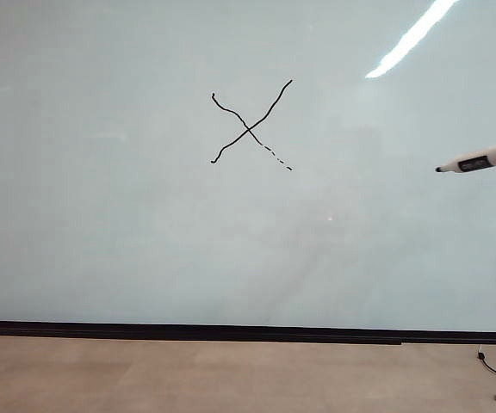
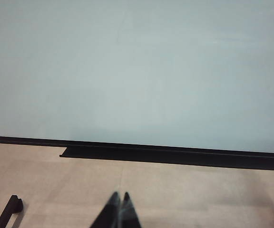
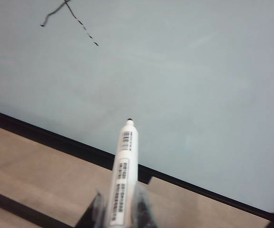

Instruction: Pick up the pen on the shelf to the right of the whiteboard and draw a cross mark.

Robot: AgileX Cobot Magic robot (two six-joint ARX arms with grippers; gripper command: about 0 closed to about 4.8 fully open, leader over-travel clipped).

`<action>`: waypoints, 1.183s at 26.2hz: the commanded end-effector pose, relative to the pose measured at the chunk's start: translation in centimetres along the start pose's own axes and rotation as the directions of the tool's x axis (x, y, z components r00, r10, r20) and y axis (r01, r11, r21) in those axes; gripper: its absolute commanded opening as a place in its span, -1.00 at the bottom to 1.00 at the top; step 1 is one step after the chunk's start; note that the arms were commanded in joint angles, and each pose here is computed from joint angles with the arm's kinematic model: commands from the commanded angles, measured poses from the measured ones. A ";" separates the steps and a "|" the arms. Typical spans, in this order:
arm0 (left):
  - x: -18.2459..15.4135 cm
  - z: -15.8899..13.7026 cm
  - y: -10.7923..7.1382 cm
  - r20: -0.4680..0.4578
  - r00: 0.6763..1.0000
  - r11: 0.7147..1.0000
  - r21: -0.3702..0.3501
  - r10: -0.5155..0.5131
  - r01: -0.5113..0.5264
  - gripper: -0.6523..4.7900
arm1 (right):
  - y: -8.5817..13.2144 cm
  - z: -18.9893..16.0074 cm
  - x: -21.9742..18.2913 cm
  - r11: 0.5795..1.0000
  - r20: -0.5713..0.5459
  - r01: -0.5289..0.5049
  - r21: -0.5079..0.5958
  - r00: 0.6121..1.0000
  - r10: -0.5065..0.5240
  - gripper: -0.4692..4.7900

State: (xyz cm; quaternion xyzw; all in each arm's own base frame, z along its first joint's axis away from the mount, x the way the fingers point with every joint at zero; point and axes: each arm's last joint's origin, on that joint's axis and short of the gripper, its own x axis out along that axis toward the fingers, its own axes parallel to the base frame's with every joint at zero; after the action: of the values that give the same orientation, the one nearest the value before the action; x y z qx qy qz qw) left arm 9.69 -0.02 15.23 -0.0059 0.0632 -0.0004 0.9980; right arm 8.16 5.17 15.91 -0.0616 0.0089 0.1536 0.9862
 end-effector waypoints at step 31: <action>0.0 0.2 0.0 0.011 1.000 1.000 0.004 -0.004 0.004 -0.78 | -5.3 0.4 0.0 0.945 0.060 0.319 0.072 0.944 -0.324 -0.86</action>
State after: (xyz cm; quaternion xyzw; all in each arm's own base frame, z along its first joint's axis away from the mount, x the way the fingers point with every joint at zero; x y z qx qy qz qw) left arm 9.69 -0.02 15.23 -0.0059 0.0632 -0.0004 0.9980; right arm 9.78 0.28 16.69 -0.0302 -0.0206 -0.0035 0.9993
